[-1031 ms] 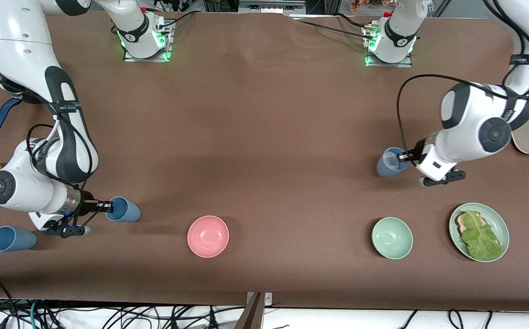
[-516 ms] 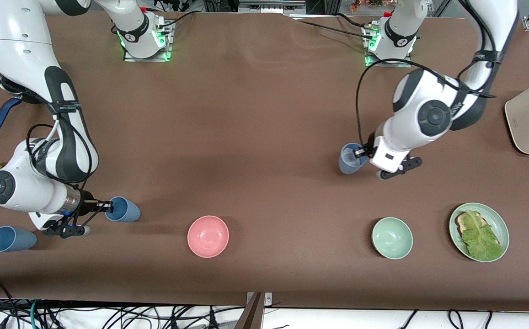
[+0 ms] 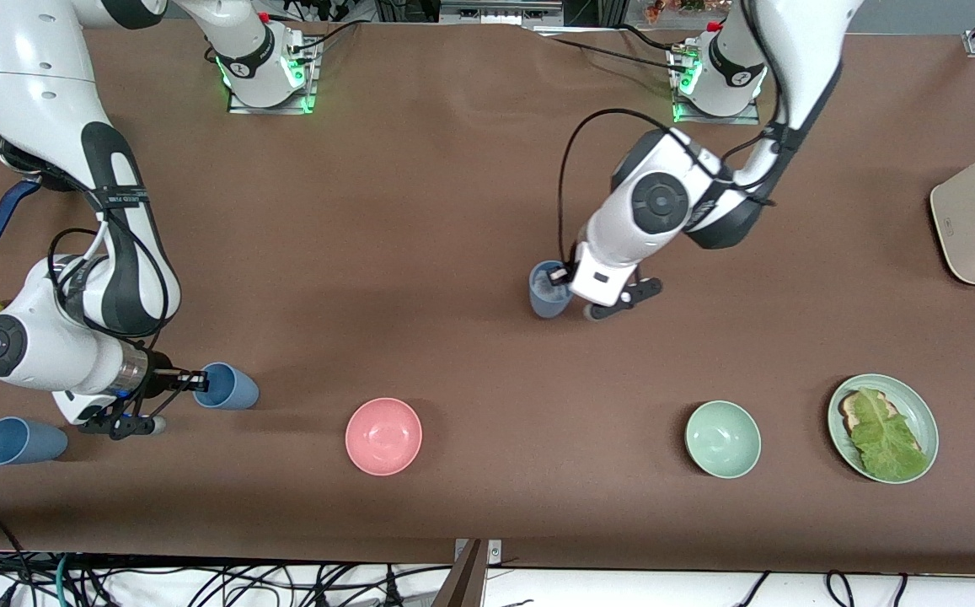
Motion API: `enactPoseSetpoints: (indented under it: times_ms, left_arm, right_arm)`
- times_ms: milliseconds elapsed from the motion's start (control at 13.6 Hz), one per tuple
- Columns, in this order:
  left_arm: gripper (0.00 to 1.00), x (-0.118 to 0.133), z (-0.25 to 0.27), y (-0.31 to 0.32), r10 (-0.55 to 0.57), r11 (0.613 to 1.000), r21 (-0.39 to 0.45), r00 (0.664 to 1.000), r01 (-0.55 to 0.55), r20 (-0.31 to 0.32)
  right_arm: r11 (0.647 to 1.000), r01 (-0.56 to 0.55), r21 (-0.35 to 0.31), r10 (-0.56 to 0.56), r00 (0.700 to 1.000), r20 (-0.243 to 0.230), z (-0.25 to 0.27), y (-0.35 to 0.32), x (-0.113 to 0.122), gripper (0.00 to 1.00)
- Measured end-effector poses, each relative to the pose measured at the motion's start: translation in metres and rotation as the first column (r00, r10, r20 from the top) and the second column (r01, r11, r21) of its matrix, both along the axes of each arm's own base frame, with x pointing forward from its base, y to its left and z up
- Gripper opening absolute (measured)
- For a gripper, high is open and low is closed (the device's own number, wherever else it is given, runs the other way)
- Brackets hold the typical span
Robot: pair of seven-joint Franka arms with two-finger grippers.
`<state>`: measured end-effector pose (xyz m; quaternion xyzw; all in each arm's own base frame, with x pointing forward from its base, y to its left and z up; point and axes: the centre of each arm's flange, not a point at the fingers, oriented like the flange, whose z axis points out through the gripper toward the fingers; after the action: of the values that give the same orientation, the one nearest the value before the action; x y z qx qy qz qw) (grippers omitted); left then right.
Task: Stack blue cups with both arms
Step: 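Carry the blue cup to mid-table with the left gripper while the right gripper lifts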
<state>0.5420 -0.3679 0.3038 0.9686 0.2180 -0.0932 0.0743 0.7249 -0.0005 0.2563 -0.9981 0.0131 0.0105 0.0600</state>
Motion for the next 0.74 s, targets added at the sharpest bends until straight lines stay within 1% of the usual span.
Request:
enactPoseSetpoints:
  times_ms: [221, 368, 589, 736]
  left_arm:
    - [0.01, -0.004, -0.020, -0.026, -0.029, 1.000, -0.005, 0.999, 0.028, -0.017]
    - [0.01, -0.003, -0.036, -0.029, -0.047, 0.999, 0.010, 0.999, 0.047, -0.024]
    - [0.01, -0.002, -0.050, -0.035, -0.050, 0.999, 0.007, 0.998, 0.050, -0.042]
    - [0.01, -0.001, -0.054, -0.037, -0.051, 0.999, 0.005, 0.998, 0.051, -0.047]
  right_arm:
    - [1.000, 0.005, 0.015, -0.005, 1.000, -0.005, -0.001, 0.008, -0.001, 0.05]
    - [1.000, 0.013, 0.016, -0.013, 1.000, -0.007, -0.001, 0.013, -0.001, 0.05]
    - [1.000, 0.017, 0.017, -0.017, 1.000, -0.009, -0.001, 0.014, -0.001, 0.05]
    - [0.999, 0.037, 0.020, -0.036, 0.999, -0.026, -0.001, 0.016, -0.002, 0.05]
